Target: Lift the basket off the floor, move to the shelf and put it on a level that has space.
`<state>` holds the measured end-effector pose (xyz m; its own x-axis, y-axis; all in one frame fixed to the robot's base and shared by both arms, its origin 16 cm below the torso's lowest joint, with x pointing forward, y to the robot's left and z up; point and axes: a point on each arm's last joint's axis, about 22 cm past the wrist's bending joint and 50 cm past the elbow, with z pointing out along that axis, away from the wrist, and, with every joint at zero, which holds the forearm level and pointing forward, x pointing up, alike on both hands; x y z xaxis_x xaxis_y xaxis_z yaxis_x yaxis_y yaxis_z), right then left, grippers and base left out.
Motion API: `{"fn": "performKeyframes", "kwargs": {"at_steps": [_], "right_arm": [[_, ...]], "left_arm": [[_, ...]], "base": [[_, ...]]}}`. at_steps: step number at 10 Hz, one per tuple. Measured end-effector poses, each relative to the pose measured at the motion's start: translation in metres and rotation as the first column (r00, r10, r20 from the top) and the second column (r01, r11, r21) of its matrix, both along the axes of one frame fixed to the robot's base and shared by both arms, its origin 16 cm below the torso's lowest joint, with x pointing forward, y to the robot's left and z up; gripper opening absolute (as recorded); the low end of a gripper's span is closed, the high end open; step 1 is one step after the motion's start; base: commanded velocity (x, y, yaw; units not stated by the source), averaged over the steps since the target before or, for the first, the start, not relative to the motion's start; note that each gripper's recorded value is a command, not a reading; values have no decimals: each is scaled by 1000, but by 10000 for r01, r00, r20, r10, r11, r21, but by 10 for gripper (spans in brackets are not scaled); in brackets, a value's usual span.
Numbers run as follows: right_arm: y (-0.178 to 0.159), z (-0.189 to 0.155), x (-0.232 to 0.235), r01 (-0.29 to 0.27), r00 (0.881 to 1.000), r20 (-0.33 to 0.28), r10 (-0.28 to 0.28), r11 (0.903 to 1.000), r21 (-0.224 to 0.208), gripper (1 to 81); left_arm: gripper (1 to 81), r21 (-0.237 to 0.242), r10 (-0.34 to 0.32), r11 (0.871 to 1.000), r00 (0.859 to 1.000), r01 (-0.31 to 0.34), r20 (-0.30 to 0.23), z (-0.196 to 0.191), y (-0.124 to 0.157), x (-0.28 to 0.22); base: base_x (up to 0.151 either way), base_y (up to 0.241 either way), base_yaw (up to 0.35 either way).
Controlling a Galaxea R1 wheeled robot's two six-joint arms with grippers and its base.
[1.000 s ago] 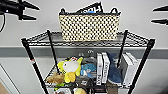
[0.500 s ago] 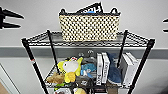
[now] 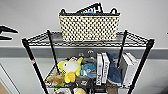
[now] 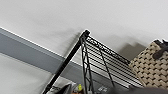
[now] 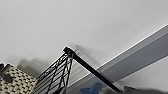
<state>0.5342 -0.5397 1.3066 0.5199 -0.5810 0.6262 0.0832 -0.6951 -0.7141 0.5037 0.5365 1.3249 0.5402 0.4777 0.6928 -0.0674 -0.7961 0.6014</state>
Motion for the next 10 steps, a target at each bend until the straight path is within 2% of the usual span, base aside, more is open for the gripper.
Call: {"fn": "performKeyframes", "kwargs": {"at_steps": [3, 4, 6, 7, 9, 10], "right_arm": [[-23, -64, 5, 377, 9913, -1229, -467, 9965, -747, 811], [-34, -86, 5, 572, 9839, -1634, -719, 9941, -926, 811], [-41, -129, 5, 615, 9668, -2393, -895, 9906, -1218, 811], [-42, -157, 3, 583, 9529, -2879, -950, 9893, -1336, 811], [-48, -212, -6, 557, 9168, -3835, -1112, 9867, -1529, 811], [-48, -247, -12, 473, 8907, -4397, -1152, 9856, -1624, 811]], "left_arm": [[811, 714, 1186, 9911, 9888, -1123, -901, -58, 53, -3], [811, 892, 1582, 9848, 9812, -1488, -1102, -74, 71, -6], [811, 1133, 2107, 9738, 9699, -1973, -1219, -88, 95, -14], [811, 1260, 2175, 9718, 9637, -1991, -1548, -107, 98, -15], [811, 1543, 2170, 9711, 9427, -1821, -2535, -160, 97, -19], [811, 1662, 2190, 9703, 9303, -1758, -2943, -187, 97, -22]], "base": [[0, 0, 0], [0, 0, 0], [0, 0, 0], [0, 0, 0], [0, 0, 0], [0, 0, 0]]}}
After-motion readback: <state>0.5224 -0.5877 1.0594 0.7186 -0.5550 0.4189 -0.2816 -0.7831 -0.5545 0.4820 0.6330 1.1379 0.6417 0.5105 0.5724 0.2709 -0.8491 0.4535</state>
